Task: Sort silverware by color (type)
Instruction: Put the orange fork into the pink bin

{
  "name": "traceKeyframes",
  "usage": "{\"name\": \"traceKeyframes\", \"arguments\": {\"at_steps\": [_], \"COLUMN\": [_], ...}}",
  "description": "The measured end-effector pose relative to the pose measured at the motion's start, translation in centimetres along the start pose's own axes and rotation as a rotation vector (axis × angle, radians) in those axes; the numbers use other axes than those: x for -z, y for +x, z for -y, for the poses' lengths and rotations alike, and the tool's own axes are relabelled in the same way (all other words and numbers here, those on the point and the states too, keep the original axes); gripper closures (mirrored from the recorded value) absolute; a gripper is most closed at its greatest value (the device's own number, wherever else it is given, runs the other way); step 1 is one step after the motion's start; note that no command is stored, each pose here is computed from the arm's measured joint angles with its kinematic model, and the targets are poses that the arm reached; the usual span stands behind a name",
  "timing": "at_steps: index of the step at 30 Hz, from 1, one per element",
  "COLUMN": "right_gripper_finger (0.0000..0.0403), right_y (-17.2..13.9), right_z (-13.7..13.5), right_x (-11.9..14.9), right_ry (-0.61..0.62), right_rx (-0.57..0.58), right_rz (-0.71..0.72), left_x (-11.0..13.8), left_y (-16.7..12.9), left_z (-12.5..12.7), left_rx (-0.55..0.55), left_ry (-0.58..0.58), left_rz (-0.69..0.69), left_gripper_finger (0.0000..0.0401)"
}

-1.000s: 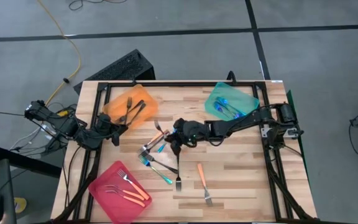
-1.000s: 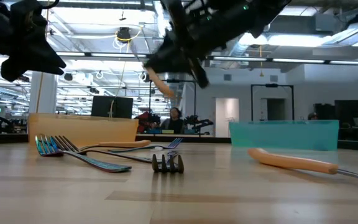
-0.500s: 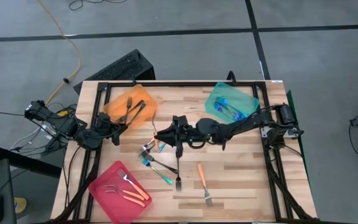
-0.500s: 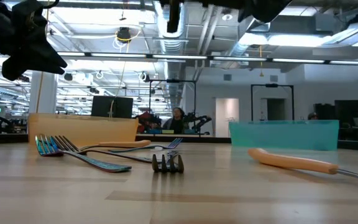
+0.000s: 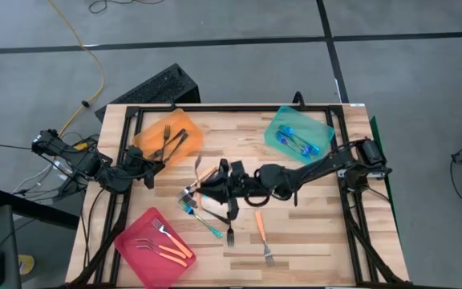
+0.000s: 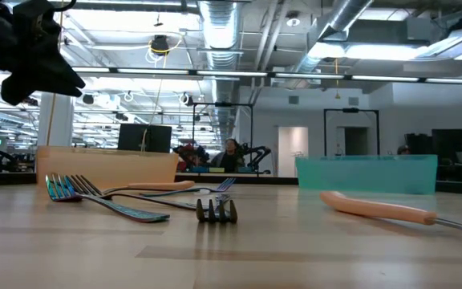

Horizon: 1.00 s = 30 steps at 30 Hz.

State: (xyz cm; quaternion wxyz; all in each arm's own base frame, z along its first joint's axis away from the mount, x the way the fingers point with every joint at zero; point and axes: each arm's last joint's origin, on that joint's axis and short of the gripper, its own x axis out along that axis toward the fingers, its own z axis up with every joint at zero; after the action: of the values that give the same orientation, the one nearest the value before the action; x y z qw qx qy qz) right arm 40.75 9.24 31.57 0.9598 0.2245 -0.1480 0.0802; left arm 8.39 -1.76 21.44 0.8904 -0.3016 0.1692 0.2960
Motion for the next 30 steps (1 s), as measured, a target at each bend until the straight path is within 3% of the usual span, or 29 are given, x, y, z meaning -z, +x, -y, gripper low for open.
{"name": "traceKeyframes", "arguments": {"at_steps": [5, 13, 18, 25, 30], "right_gripper_finger": [0.0334, 0.0334, 0.0334, 0.0334, 0.0334], "right_y": [1.2, 1.4, 2.3, 7.1, 9.9], "right_z": [-2.3, -4.3, -4.8, -5.7, -5.8], "right_x": [-1.0, -1.3, 1.1, 4.7, 6.2], "right_ry": [-0.062, -0.054, -0.030, 0.018, 0.047], "right_rx": [-0.001, 0.037, 0.035, 0.010, 0.078], "right_rz": [-0.053, -0.034, -0.015, -0.018, -0.104], "left_x": [0.1, 0.0, 0.1, 0.4, 0.5], "left_y": [0.0, 0.0, 0.0, 0.0, -0.1], "left_z": [0.0, 0.0, 0.1, 0.2, 0.2], "left_rx": [0.008, 0.008, 0.021, 0.063, 0.083], "left_ry": [-0.001, -0.002, -0.009, -0.046, -0.016], "left_rz": [-0.017, -0.017, -0.043, -0.140, -0.178], "left_gripper_finger": [0.0314, 0.0314, 0.0314, 0.0314, 0.0314]}}
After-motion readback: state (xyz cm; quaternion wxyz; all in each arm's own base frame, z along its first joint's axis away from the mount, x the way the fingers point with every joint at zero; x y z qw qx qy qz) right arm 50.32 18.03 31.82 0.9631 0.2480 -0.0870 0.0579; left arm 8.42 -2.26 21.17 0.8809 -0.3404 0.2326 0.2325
